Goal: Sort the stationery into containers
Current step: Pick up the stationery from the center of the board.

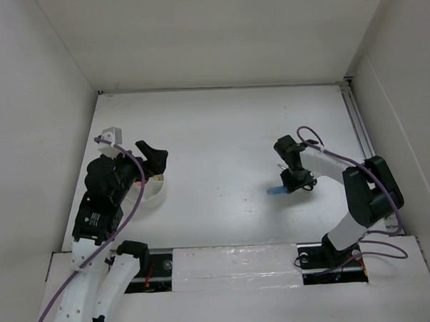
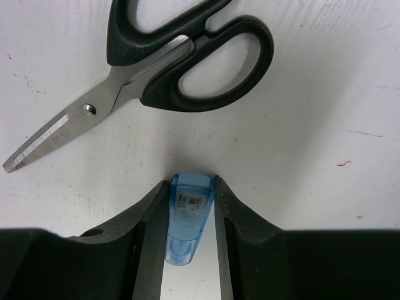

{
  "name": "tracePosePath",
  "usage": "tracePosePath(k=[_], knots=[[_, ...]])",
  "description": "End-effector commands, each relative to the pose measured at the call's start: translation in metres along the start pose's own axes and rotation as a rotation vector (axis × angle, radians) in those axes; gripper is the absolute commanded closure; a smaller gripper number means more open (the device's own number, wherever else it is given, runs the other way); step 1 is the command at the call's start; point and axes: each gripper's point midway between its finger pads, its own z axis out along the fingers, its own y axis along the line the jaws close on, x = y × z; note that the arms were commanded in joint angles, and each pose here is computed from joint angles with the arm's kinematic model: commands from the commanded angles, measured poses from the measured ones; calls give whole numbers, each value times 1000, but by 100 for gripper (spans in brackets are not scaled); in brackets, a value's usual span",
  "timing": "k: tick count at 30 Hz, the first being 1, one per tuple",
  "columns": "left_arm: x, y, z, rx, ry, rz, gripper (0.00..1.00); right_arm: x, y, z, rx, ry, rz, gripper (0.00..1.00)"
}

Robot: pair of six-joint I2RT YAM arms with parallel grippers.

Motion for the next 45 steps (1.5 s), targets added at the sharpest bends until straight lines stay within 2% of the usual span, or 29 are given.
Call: tracePosePath(k=[1,6,7,11,17,19,20,23,24,30,33,38,45], knots=[[-18,-9,-8,22,-57,20,0,24,-1,11,-9,72,20,100],[-19,-15,-11,54,-61,22,0,19,23,-10,-188,14,-45,100],[-19,-19,-14,74,-60,23,0,16,34,-23,-277,-1,-65,100],[-17,-24,-13,110,-53,35,0,5,50,-60,-431,-51,-73,100],[-4,-50,-13,273,11,57,0,13,76,-104,-554,-103,-204,100],[2,-66,-16,376,44,68,0,22,85,-114,-579,-128,-282,100],[8,-69,-16,407,62,70,0,30,97,-136,-629,-155,-309,100],[20,-79,-17,490,121,81,0,55,111,-162,-695,-205,-454,100],[19,-82,-18,508,120,85,0,62,122,-187,-762,-216,-466,100],[33,-80,-11,525,181,71,0,107,153,-267,-988,-264,-654,100],[34,-82,-12,538,189,71,0,125,163,-295,-1103,-224,-679,100],[38,-80,-11,534,197,68,0,150,164,-344,-1274,-193,-705,100],[35,-74,-9,491,176,66,1,200,147,-387,-1406,-154,-848,100]])
